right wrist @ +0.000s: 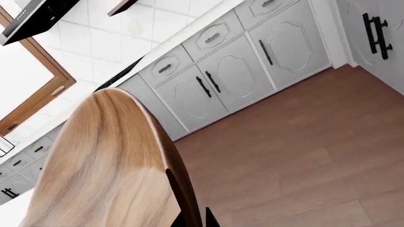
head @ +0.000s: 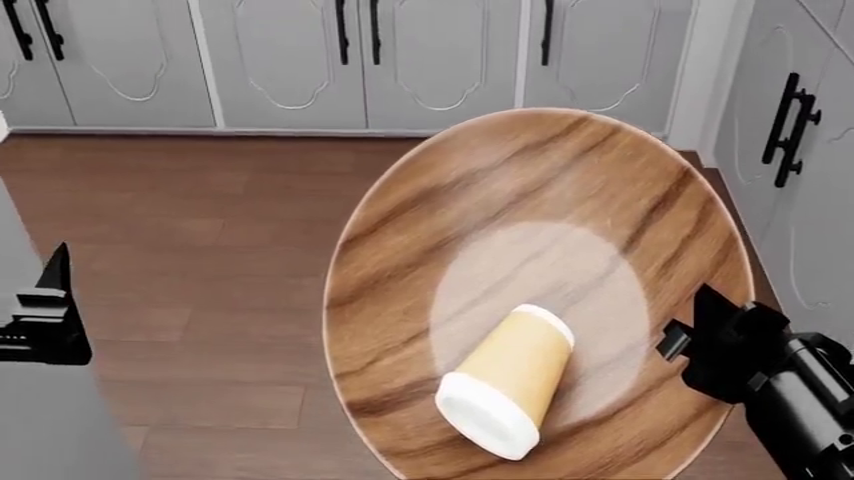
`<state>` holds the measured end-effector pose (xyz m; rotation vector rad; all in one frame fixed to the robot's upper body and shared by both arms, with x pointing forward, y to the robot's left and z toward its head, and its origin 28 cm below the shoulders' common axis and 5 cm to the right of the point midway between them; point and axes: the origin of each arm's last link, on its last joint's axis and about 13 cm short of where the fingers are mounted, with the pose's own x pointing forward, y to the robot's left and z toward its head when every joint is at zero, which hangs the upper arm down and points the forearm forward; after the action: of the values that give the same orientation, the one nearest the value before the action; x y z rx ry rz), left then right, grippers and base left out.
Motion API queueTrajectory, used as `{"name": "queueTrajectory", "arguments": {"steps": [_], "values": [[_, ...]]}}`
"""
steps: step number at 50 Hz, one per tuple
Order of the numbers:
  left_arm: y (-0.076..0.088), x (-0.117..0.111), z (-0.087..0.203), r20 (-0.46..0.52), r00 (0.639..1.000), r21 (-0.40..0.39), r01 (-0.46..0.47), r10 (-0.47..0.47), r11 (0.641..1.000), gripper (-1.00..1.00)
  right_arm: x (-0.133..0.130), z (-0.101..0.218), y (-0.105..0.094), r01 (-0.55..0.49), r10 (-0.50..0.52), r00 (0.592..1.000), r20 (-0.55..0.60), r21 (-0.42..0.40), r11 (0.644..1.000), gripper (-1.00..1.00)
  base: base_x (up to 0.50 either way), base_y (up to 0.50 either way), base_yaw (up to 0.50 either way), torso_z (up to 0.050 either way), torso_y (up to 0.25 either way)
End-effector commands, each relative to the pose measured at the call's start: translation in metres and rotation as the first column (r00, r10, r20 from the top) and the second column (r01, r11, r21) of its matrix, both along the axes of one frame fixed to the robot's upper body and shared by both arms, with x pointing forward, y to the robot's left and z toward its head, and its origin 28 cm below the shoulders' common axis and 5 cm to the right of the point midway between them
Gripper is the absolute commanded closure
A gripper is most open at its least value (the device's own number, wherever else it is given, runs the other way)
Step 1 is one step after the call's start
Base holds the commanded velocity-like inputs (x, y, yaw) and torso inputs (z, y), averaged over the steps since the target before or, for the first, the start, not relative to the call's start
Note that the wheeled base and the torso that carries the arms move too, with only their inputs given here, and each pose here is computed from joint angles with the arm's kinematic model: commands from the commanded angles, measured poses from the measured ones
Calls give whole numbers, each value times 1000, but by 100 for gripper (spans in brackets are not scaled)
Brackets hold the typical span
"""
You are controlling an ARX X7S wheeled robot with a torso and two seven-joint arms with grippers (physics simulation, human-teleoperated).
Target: Place the cup inside the bowl on the dining table and move the bowl to any counter.
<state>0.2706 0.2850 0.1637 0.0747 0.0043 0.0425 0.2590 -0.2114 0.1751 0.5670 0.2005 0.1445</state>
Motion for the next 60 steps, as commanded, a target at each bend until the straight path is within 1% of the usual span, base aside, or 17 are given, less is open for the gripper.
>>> {"name": "queueTrajectory", "arguments": {"steps": [1, 2, 3, 4, 8, 11, 22, 24, 28, 53, 60], "values": [[-6, -1, -1, 34, 999, 55, 8, -10, 998, -100, 0, 5, 1, -14, 13, 1000, 27, 15, 1000, 100, 500, 0, 0, 0, 0], [-6, -2, -1, 33, 999, 53, 11, -13, 999, -100, 0, 5, 1, -15, 14, 1000, 28, 15, 1000, 100, 500, 0, 0, 0, 0], [-6, -2, -1, 45, 999, 83, 12, -16, 997, -100, 1, 5, 1, -15, 15, 1000, 27, 14, 1000, 100, 500, 0, 0, 0, 0], [-5, -2, -1, 45, 999, 82, 13, -16, 997, -100, 1, 6, 1, -15, 15, 1000, 28, 14, 1000, 100, 500, 0, 0, 0, 0], [2, -1, 0, 62, 998, 113, -3, -4, 994, -100, 1, 7, 1, -15, 15, 999, 29, 13, 1000, 100, 500, 0, 0, 0, 3], [4, 0, 2, 64, 998, 102, -8, 1, 995, -100, 2, 7, 1, -17, 17, 999, 30, 13, 1000, 100, 500, 0, 0, 0, 0], [5, 0, 1, 48, 999, 75, 4, -8, 997, -100, 0, 7, 1, -16, 16, 999, 29, 10, 1000, 100, 500, 0, 0, 0, 2], [1, 0, 0, 46, 999, 78, 6, -10, 997, -100, 0, 7, 1, -17, 17, 999, 28, 10, 1000, 100, 500, 0, 0, 0, 0], [0, 0, 0, 44, 999, 76, 6, -9, 997, -100, 0, 5, 2, -19, 19, 999, 26, 11, 1000, 100, 500, 0, 0, 0, 3], [1, -1, 0, 41, 999, 72, 9, -12, 997, -100, -3, 5, 1, -17, 16, 999, 31, 15, 1000, 100, 500, 0, 0, 0, 1], [-2, 0, 1, 42, 999, 73, 9, -12, 997, -100, -2, 5, 1, -23, 22, 999, 29, 20, 1000, 100, 500, 0, 0, 1, 1]]}}
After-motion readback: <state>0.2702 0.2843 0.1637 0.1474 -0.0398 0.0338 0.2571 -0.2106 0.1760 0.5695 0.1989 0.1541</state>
